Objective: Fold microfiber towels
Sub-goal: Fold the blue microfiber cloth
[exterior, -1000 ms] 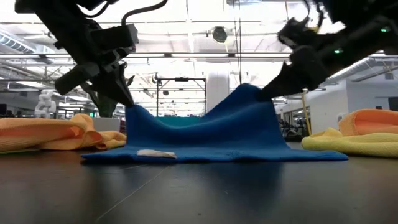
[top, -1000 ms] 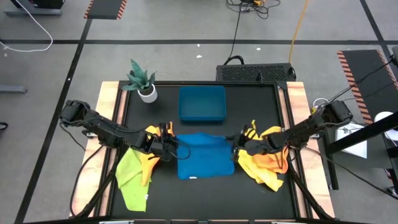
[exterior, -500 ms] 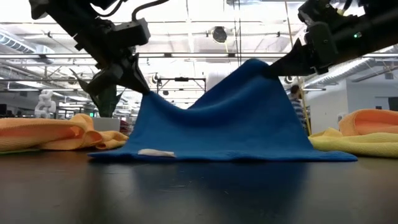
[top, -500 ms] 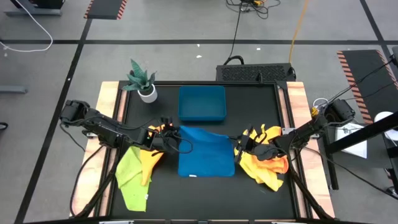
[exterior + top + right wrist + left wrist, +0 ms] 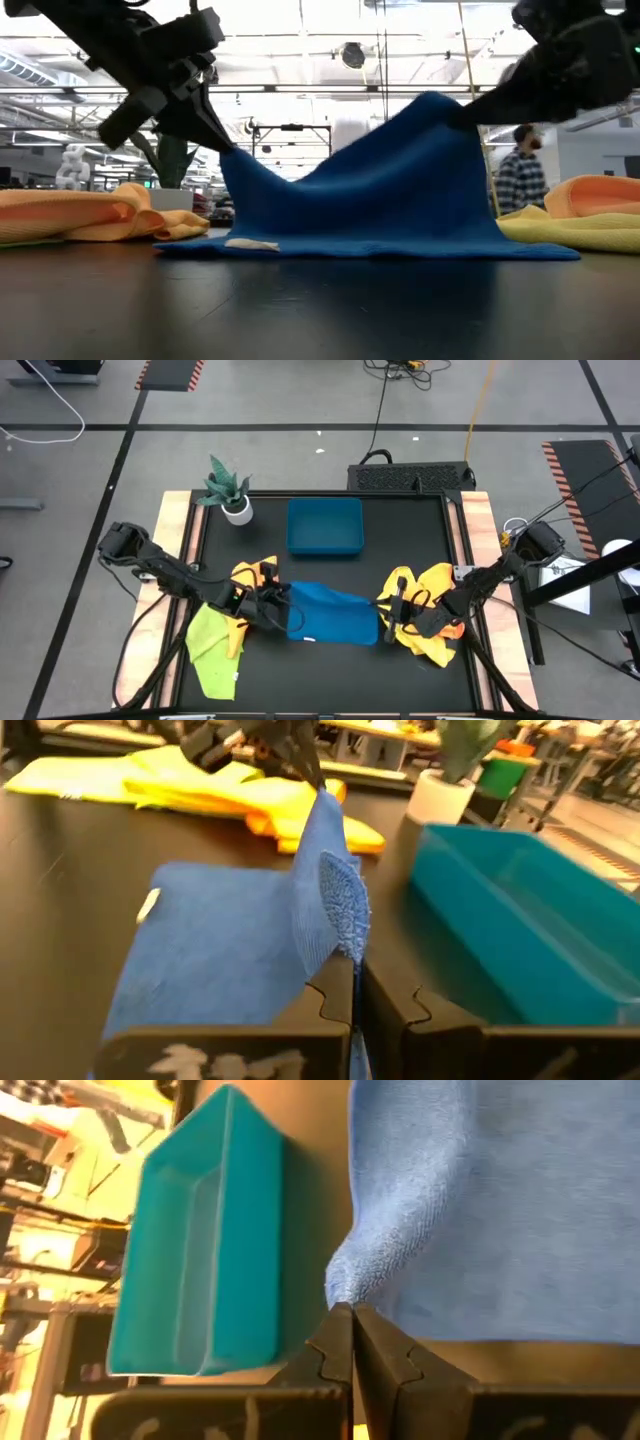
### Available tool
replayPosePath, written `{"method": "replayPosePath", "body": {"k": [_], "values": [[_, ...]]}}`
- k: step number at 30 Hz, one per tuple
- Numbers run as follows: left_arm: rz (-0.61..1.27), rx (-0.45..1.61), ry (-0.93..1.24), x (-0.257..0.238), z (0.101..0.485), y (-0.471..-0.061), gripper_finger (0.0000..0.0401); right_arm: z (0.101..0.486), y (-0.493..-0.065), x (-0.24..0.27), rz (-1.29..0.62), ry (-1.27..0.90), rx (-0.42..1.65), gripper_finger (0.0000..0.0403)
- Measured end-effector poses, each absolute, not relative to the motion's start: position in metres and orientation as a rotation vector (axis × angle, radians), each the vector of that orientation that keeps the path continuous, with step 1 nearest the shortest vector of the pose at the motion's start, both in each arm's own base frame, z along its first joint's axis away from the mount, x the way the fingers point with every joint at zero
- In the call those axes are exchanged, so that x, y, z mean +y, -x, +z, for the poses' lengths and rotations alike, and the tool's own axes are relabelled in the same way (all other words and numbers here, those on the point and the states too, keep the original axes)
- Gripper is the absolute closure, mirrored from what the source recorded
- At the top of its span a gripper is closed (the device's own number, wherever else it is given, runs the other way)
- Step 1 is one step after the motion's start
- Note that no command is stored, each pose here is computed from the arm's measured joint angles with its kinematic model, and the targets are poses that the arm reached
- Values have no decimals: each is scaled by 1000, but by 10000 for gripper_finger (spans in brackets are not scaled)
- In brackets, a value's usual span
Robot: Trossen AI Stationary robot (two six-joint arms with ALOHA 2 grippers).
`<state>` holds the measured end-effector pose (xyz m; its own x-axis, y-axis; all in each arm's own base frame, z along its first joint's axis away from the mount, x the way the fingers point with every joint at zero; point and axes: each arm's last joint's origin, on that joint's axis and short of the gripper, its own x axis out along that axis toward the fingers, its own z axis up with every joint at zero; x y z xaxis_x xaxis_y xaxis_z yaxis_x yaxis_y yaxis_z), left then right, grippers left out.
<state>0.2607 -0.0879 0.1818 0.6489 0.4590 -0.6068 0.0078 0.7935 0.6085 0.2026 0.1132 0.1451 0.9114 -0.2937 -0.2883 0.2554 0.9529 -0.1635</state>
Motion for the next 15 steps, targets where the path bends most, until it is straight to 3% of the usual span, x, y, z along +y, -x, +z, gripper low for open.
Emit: {"method": "replayPosePath", "body": {"k": [15], "values": [[213, 890, -617, -111, 146, -266, 398, 129, -200, 127, -109, 37, 400, 403]]}}
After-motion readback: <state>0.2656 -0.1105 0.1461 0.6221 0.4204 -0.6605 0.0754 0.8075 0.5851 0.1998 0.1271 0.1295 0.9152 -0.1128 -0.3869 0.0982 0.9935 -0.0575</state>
